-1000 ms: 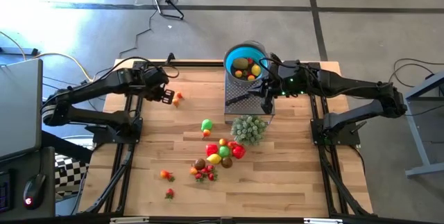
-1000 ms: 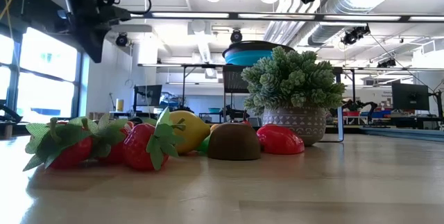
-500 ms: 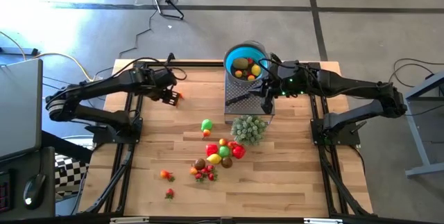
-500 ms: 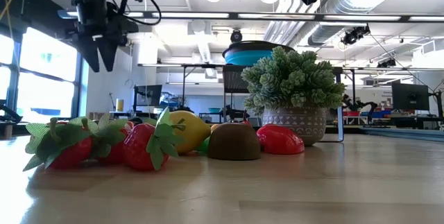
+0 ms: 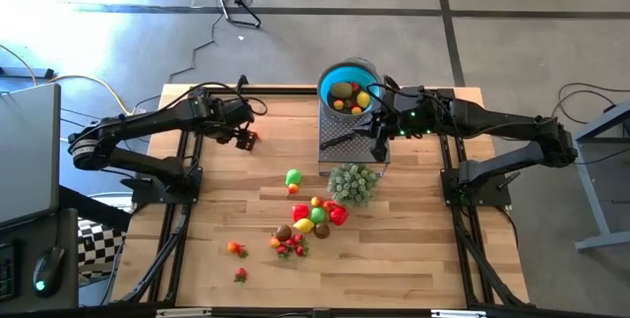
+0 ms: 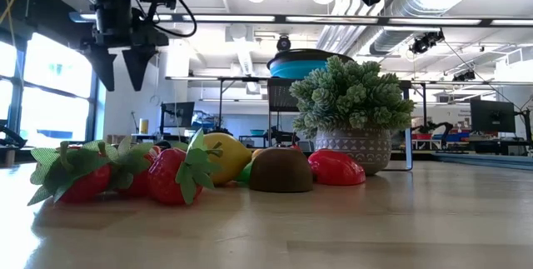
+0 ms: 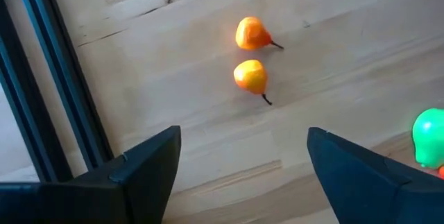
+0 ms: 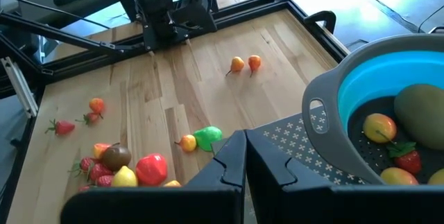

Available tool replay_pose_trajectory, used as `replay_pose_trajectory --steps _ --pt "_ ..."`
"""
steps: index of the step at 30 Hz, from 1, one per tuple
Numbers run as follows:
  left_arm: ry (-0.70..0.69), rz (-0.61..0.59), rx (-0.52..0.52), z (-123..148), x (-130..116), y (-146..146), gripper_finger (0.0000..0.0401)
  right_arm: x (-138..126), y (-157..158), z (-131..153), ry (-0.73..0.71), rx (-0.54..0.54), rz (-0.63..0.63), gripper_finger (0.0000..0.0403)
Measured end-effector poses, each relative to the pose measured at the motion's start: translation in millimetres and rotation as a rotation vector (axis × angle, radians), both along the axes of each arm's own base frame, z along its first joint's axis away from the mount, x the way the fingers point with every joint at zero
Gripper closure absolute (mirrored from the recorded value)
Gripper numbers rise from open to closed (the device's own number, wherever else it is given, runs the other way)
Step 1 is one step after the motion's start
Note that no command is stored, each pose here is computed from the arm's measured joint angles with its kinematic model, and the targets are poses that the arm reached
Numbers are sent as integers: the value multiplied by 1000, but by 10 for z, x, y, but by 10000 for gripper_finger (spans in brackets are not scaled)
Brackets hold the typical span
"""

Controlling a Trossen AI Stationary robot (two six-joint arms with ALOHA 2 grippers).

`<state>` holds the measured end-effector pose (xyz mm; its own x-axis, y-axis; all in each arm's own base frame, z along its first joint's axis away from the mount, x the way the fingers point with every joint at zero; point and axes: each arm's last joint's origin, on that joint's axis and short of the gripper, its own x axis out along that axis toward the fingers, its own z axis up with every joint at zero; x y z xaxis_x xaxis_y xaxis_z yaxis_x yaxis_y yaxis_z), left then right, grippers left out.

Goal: Pick & Place Fruit
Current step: Put the orange pear into the blue strainer bowl

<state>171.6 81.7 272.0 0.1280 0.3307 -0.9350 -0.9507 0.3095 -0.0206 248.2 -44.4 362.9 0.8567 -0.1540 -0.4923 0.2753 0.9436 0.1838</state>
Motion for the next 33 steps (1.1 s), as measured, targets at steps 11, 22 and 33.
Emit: replay_pose_trajectory --steps 11,22,33 --pt "-38 -31 -21 -47 87 26 105 0 0 0 0 0 0 401" --pt "-161 42 -125 -559 71 188 105 0 0 0 0 2 -1 401" --pt "-197 117 -56 -709 27 290 105 0 0 0 0 2 -2 401"
